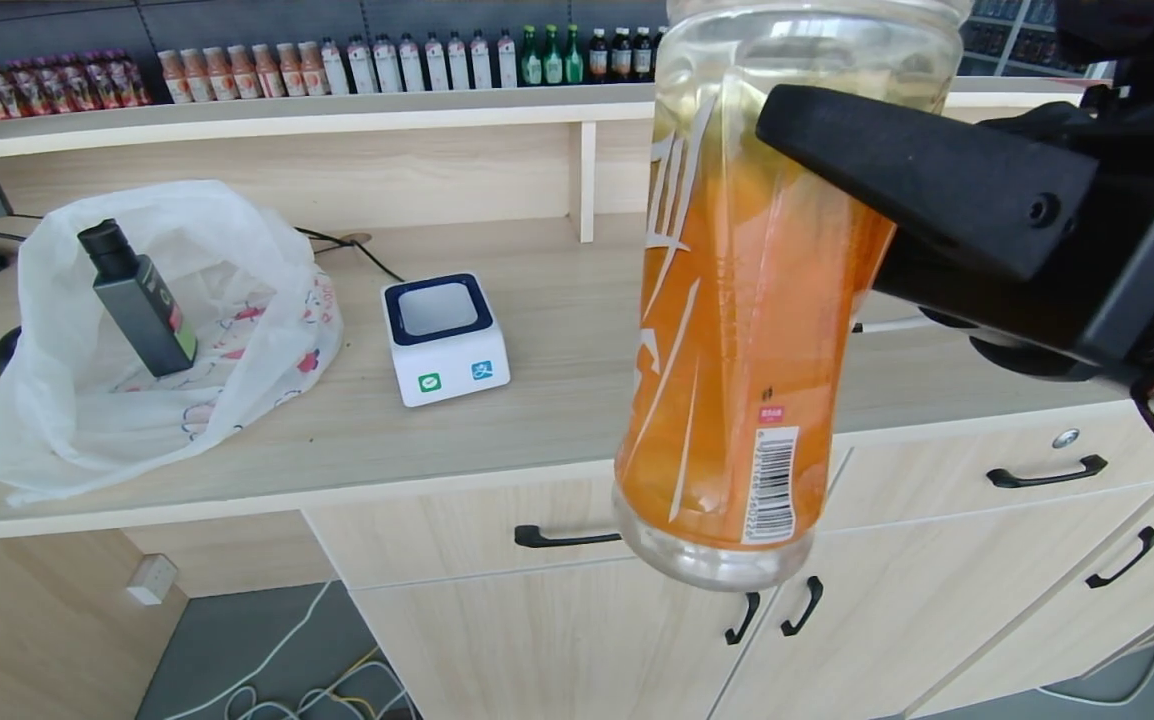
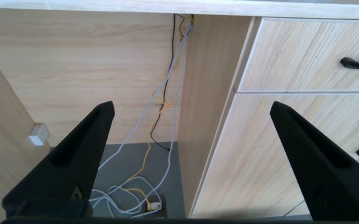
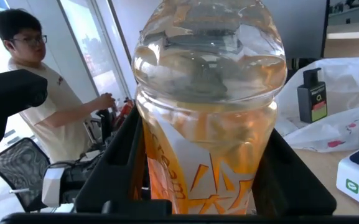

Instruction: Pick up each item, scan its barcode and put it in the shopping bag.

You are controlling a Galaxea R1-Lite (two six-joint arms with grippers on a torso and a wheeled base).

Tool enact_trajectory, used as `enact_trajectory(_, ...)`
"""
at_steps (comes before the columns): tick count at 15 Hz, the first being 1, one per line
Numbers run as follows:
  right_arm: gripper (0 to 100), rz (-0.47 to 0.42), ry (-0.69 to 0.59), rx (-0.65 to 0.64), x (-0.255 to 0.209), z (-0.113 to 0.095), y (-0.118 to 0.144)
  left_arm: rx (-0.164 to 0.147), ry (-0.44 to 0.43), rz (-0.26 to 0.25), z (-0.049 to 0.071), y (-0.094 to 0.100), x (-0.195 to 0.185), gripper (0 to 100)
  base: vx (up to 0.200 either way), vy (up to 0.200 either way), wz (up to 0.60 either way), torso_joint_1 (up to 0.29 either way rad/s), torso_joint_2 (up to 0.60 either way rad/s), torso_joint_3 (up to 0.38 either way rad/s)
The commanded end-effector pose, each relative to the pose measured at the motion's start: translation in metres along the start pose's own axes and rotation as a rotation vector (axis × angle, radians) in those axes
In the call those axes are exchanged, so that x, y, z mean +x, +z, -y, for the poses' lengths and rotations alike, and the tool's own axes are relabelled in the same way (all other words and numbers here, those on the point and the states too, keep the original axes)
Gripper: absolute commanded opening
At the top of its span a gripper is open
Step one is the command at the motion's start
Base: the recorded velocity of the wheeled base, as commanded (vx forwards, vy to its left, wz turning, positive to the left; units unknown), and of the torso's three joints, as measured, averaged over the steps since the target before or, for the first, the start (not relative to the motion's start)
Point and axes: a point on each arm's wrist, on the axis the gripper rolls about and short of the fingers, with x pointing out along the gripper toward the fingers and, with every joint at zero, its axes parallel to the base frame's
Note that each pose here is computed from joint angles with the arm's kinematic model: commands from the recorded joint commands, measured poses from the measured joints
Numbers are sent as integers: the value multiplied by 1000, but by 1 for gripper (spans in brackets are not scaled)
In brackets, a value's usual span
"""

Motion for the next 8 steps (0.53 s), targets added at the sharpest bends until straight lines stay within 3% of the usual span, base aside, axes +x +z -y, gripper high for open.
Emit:
enact_trajectory(1, 0, -2, 12, 8, 3, -2, -2, -1, 0, 1, 0, 0, 0, 100, 0, 0, 0, 0, 0, 0)
enact_trajectory(8, 0, -4, 9, 14, 1, -4, -3, -1, 0, 1, 0, 0, 0, 100, 0, 0, 0, 0, 0, 0)
